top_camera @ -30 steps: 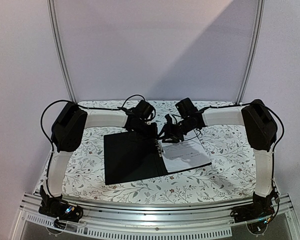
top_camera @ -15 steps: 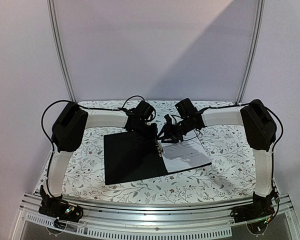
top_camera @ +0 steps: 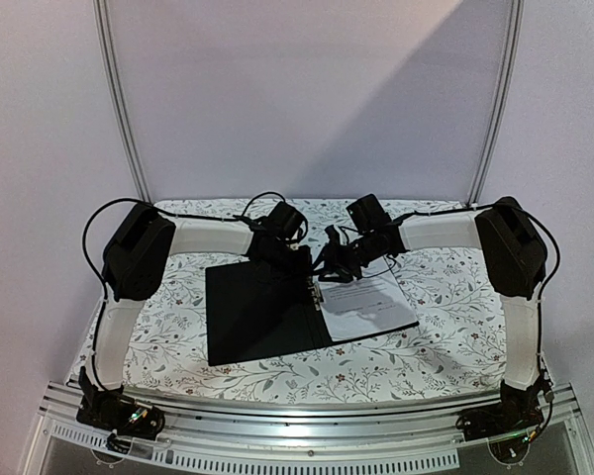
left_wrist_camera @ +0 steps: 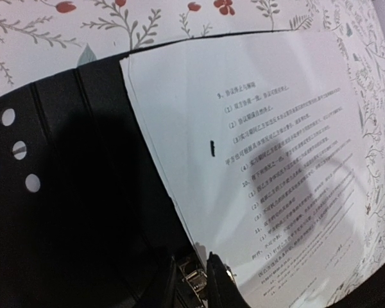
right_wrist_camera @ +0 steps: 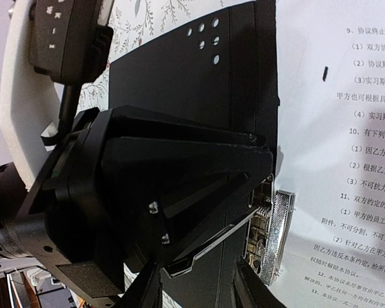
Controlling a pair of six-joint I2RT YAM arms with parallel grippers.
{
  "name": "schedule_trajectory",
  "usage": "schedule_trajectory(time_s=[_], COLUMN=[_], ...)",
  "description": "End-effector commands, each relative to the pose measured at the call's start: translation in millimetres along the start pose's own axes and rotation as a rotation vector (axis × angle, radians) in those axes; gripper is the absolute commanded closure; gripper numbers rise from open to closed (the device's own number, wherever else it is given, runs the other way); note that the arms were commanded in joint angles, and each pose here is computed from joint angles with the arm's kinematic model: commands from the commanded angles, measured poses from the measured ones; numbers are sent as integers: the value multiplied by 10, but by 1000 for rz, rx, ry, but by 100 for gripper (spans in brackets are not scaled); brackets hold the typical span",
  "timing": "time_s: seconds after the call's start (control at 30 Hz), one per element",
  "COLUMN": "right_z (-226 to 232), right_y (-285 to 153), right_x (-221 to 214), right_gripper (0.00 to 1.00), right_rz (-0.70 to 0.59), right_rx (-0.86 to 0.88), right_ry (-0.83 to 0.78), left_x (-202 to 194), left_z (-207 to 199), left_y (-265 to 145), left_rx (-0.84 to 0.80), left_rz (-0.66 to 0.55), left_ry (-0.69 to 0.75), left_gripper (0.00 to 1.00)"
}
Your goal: Put the files into the folder
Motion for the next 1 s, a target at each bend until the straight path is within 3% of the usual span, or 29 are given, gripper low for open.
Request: schedule_trajectory(time_s=[0.0,0.53,0.97], right_z=[-55,-131,-56], right_y=[100,189,144], right_x=[-48,-148,-223], right_gripper=[65,72,71], right_rz=[21,75,103], right_rx=[0,34,101], right_ry=[13,50,80], left_x=[-58,-84,-97], left_z=[-75,-16,13], left_y=[7,43,54], left_rx=[-36,-35,-29], left_rz=[11,18,20], left_ry=[-1,-13,-16], left_gripper=[83,83,84])
Point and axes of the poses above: each gripper's point midway between its finger pads, its own y axis out along the fingers, its own z axis along the line the jaws close on, x = y × z, the point moved 4 cm from there along -y, back along the fingers, and after that the axes turned 4 degrees about y, right-handed, at the moved point
